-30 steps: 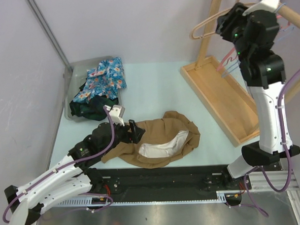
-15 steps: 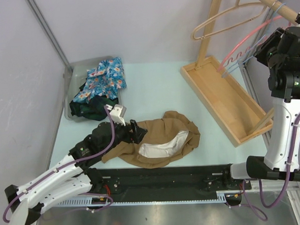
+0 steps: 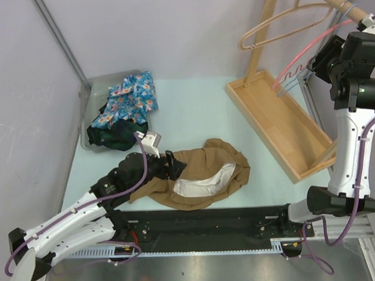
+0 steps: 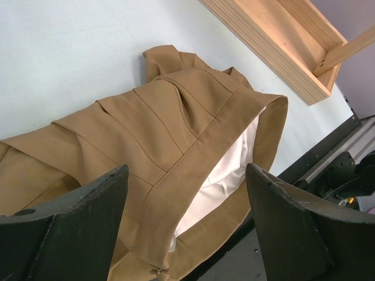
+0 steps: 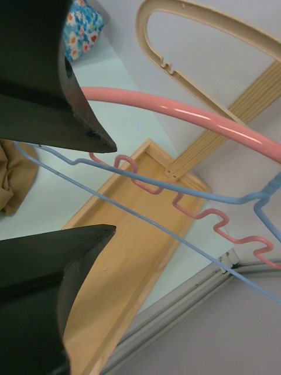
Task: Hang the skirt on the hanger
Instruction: Grab a hanger with the right arm
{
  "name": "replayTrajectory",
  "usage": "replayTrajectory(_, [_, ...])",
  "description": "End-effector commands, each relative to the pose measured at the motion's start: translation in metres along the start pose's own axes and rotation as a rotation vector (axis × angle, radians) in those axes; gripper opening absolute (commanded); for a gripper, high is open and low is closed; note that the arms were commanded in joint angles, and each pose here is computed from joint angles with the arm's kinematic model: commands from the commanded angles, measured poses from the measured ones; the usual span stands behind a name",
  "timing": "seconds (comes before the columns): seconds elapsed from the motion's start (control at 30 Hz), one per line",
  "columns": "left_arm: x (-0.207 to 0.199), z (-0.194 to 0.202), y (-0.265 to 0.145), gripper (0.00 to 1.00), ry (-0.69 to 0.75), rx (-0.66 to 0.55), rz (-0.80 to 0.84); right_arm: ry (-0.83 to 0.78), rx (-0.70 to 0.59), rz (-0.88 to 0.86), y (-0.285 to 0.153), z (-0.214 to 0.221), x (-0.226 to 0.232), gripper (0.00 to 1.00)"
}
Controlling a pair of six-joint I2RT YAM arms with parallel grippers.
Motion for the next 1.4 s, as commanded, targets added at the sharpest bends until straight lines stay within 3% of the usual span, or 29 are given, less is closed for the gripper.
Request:
replayTrajectory(0.0, [-0.004,-0.005,0.004,0.85,0.003,-0.025,0.022,-0.016,-0.070,0.062,0.016,-0.010,0.001,0.57])
replayTrajectory(0.27, [-0.005,-0.007,0.009,0.86,0.015,-0.012,0.003,-0.047,-0.154,0.120,0.040,-0.013,0.013,0.52])
replayTrajectory(0.37, [-0.007,-0.008,0.011,0.85,0.013,-0.014,0.008,-0.066,-0.145,0.145,0.051,-0.011,0.013,0.38])
replayTrajectory(0.4, [-0.007,-0.008,0.011,0.85,0.014,-0.007,0.007,-0.072,-0.136,0.147,0.053,-0.010,0.012,0.28])
replayTrajectory(0.57, [-0.006,-0.006,0.011,0.86,0.017,0.003,0.003,-0.074,-0.139,0.199,0.057,-0.010,0.008,0.16])
replayTrajectory(0.7, [-0.006,-0.006,0.011,0.86,0.019,0.008,0.005,-0.063,-0.167,0.229,0.048,-0.015,0.005,0.00])
replayTrajectory(1.07, [-0.010,-0.013,0.003,0.86,0.012,-0.016,0.031,-0.034,-0.319,0.222,-0.022,-0.044,0.005,0.00])
replayTrajectory(1.23, [-0.012,-0.015,-0.001,0.86,0.015,-0.021,0.034,-0.025,-0.281,0.157,-0.043,-0.037,0.006,0.00])
replayTrajectory(1.37, [-0.011,-0.018,-0.003,0.86,0.008,-0.028,0.017,-0.043,-0.206,0.137,-0.061,-0.007,0.009,0.00])
Point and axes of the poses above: each gripper's point midway between its finger pads, its own y axis out along the fingers, its own x axis along the line the jaws close on, z = x × y, the point moved 10 cm from there along -y, back along the fingers, and after that the axes turned 7 degrees about -y, right-handed, at the moved point
